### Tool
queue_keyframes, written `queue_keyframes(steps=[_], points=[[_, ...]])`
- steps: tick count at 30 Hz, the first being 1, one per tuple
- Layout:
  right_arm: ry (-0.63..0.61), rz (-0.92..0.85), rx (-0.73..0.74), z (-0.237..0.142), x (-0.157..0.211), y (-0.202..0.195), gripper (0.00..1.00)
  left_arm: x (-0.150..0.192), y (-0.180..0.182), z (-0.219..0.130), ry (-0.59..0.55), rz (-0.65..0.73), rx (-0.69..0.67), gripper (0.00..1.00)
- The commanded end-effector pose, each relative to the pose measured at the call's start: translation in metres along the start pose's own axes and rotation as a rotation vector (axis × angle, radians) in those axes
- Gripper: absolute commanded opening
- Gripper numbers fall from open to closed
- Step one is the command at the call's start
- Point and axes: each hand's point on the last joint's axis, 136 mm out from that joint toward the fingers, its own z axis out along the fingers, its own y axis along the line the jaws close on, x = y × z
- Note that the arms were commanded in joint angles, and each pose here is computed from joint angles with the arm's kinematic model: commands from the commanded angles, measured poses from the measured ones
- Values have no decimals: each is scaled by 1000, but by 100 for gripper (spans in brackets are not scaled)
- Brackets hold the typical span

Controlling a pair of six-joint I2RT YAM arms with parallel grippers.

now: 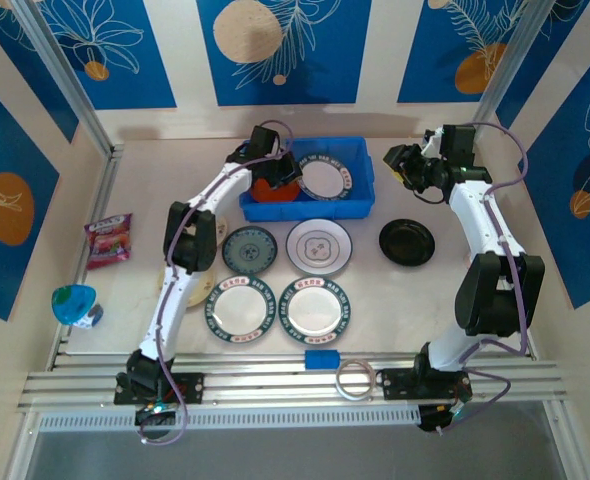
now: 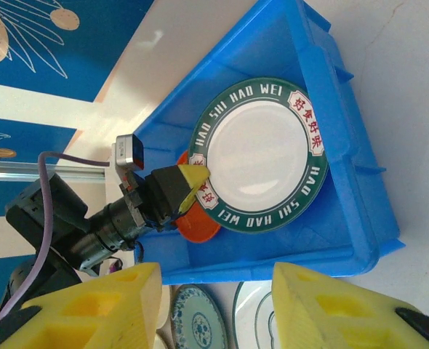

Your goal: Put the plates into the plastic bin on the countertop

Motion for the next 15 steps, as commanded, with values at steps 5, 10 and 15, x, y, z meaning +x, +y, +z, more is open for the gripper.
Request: queue_keyframes(steps=[5,10,15], points=[[42,-8,-7,6,10,-1,45,0,-20,2,-9,38,20,0],[41,-9,-8,7,10,-1,45,3,-21,7,-5,33,22,2],[46,-14,-15,8,10,1,43,7,-23,13,3,28,25,3]])
